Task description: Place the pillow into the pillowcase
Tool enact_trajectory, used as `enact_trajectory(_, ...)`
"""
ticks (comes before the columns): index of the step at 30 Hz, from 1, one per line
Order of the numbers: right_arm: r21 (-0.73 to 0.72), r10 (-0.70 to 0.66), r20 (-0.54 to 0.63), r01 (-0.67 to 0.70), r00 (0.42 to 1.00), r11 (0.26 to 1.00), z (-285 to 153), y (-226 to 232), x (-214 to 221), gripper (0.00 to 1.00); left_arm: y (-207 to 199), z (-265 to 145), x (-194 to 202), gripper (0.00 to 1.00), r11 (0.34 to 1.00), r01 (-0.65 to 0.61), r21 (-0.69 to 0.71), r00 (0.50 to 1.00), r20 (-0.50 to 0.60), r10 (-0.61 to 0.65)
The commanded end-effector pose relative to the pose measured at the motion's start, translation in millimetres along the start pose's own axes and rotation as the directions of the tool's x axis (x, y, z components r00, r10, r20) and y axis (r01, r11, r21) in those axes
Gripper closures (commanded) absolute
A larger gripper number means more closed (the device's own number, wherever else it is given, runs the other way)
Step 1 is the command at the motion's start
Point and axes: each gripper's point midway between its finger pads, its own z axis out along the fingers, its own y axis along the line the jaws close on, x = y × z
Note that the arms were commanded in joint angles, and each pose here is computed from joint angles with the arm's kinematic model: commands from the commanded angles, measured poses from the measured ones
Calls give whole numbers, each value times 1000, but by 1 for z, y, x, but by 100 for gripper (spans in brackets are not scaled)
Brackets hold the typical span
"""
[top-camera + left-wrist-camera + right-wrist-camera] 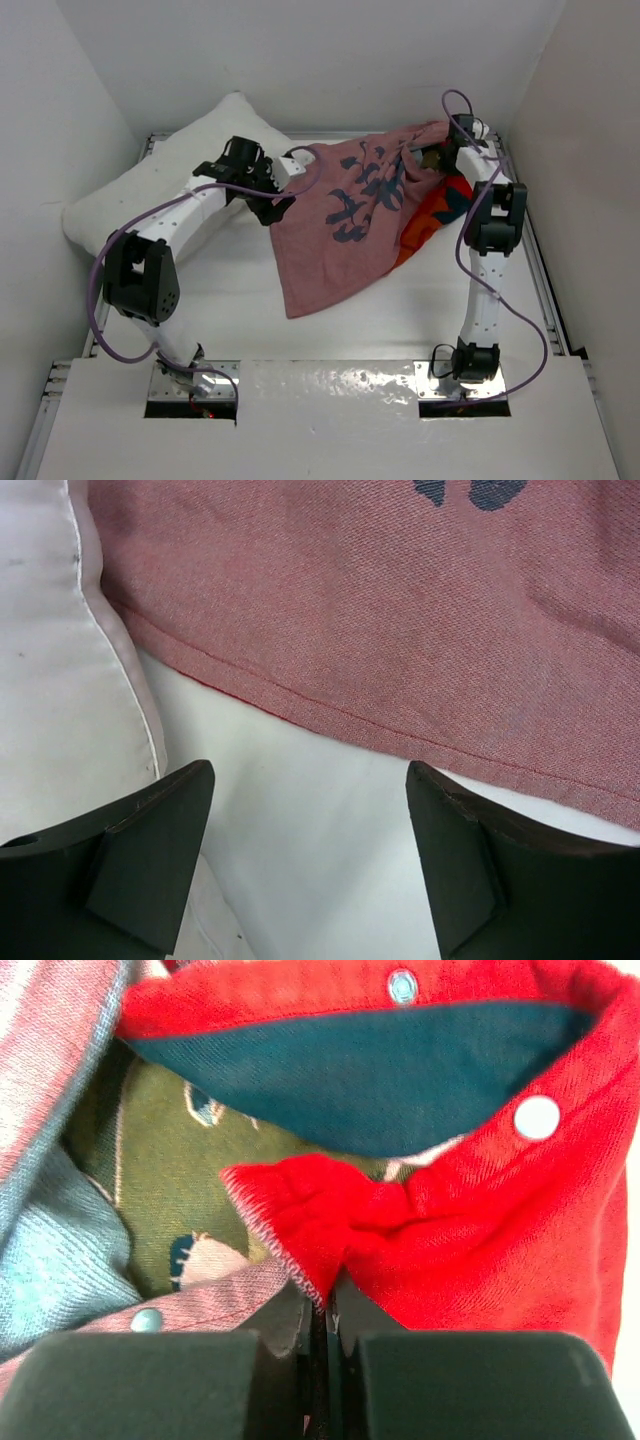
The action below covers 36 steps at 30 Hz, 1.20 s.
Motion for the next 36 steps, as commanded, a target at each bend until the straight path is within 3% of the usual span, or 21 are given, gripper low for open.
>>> enact_trajectory(1, -101, 77, 231, -55, 970, 993, -42, 24, -100, 100, 16, -22, -15, 24, 997, 20, -75, 999, 42, -17)
enact_trajectory(5, -341, 211, 510, -30, 834, 940, -163, 67, -220, 100, 43, -36, -23, 24, 988, 83, -134, 993, 93, -71)
enact_trajectory(7, -487, 264, 639, 114, 722, 866, -271, 102, -261, 100, 55, -42, -30, 24, 982, 110, -152, 987, 129, -91)
enact_trajectory(9, -477, 156, 735, 340, 659, 811, -319, 131, -241, 100, 78, -56, -39, 24, 970, 139, -197, 979, 174, -105)
enact_trajectory(10, -480, 157, 793, 443, 589, 757, -394, 151, -225, 100, 91, -67, -50, 24, 961, 165, -224, 970, 215, -116)
enact_trajectory(11, -424, 123, 843, 508, 523, 750, -415, 152, -214, 100, 106, -75, -48, 24, 950, 195, -244, 962, 236, -137)
enact_trajectory(12, -442, 54, 806, 539, 589, 717, -387, 162, -159, 100, 113, -79, -50, 24, 944, 210, -255, 957, 252, -144)
enact_trajectory(13, -476, 109, 815, 549, 570, 687, -425, 146, -154, 100, 125, -91, -53, 24, 935, 216, -282, 952, 272, -138)
enact_trajectory(14, -556, 94, 750, 547, 655, 626, -399, 145, -105, 100, 130, -95, -54, 24, 929, 216, -301, 952, 276, -132)
enact_trajectory(16, -584, 104, 748, 574, 656, 574, -421, 122, -75, 100, 133, -103, -58, 24, 928, 182, -325, 957, 275, -91)
enact_trajectory(18, -640, 2, 667, 571, 745, 514, -386, 104, 1, 100, 132, -105, -58, 24, 930, 169, -327, 959, 273, -78)
enact_trajectory(20, -676, -26, 508, 417, 861, 608, -357, 64, 56, 100, 130, -104, -58, 24, 933, 172, -317, 958, 274, -84)
enact_trajectory(21, -566, 7, 460, 287, 888, 773, -329, 27, 58, 86, 128, -103, -58, 24, 934, 178, -310, 957, 276, -90)
enact_trajectory(23, -334, 85, 277, 13, 957, 943, -292, -50, 106, 51, 123, -99, -57, 24, 942, 184, -281, 955, 280, -103)
enact_trajectory(25, 25, 143, 246, -154, 959, 988, -278, -134, 136, 20, 118, -95, -58, 24, 951, 183, -250, 951, 289, -107)
enact_trajectory(28, 117, 135, 294, -176, 946, 977, -288, -161, 130, 1, 112, -90, -59, 25, 963, 168, -210, 949, 297, -101)
enact_trajectory(30, 73, 126, 333, -159, 934, 985, -294, -153, 115, 5, 110, -87, -60, 25, 967, 160, -199, 949, 302, -95)
enact_trajectory(31, -37, 87, 366, -79, 927, 996, -298, -127, 97, 16, 109, -84, -60, 26, 969, 160, -188, 947, 306, -97)
enact_trajectory(32, -123, 44, 381, 3, 924, 992, -301, -107, 90, 58, 109, -83, -60, 27, 969, 161, -185, 946, 309, -98)
enact_trajectory(34, -311, -86, 474, 258, 876, 915, -316, -50, 65, 94, 104, -79, -59, 37, 974, 161, -160, 945, 310, -106)
enact_trajectory(36, -540, -269, 436, 489, 859, 685, -321, 18, 99, 85, 94, -72, -57, 63, 979, 155, -134, 947, 302, -109)
